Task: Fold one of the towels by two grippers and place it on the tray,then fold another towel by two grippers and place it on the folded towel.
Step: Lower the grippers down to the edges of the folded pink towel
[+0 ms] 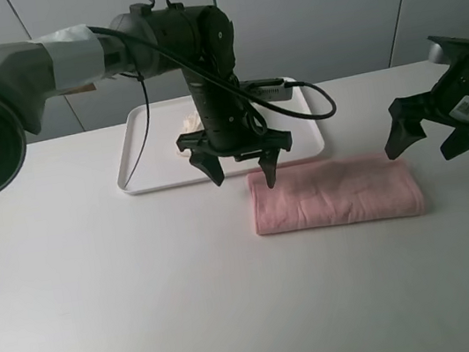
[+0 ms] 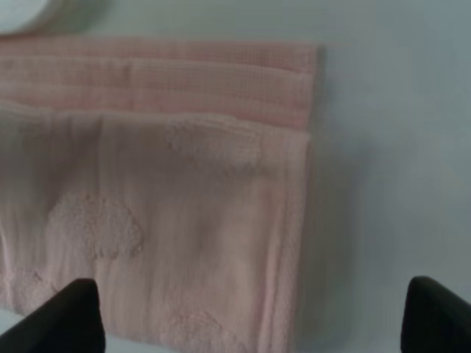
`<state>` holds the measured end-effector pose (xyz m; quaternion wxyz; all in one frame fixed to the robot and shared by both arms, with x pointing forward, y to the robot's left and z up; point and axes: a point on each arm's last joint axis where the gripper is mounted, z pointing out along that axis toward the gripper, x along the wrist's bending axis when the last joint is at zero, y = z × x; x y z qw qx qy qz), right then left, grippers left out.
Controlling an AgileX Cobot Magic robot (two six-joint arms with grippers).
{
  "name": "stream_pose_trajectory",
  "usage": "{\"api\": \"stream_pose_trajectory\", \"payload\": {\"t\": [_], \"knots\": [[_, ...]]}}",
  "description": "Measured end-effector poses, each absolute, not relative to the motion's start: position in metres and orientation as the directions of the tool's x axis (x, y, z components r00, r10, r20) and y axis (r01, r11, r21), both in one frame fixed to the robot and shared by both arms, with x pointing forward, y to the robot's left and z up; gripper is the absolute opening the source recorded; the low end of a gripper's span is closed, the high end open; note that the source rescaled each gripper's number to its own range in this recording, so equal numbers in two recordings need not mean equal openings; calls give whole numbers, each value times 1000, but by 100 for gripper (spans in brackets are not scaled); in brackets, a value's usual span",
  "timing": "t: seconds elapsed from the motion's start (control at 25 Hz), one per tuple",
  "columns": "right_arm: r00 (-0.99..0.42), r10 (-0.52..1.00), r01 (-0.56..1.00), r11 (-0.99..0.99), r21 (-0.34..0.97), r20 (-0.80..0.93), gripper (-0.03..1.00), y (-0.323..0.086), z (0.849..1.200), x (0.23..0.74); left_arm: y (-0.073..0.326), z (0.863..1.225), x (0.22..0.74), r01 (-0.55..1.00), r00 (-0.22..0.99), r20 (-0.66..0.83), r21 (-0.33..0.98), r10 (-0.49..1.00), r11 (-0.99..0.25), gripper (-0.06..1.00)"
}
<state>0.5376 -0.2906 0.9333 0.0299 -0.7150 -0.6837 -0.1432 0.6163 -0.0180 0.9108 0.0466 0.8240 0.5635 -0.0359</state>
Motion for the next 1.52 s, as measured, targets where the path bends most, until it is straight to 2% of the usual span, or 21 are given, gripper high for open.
{"api": "stream_pose_trajectory", "payload": {"t": [0.24,0.6,0.92,1.28,1.52], "knots": [[23,977,988,-55,147,211,87,-289,931,538,-12,901,621,951,307,-18,45,952,-306,100],[29,977,988,-60,143,211,87,-289,928,539,-12,901,621,954,296,-14,47,955,-295,100],[35,978,988,-66,141,207,87,-289,923,541,-12,879,621,956,294,-2,4,956,-294,100],[30,979,994,-50,96,203,87,-282,904,543,-12,876,620,956,292,-4,-5,956,-292,100],[61,980,992,-81,101,191,76,-282,894,547,-12,875,620,957,289,-3,-5,957,-289,100]]}}
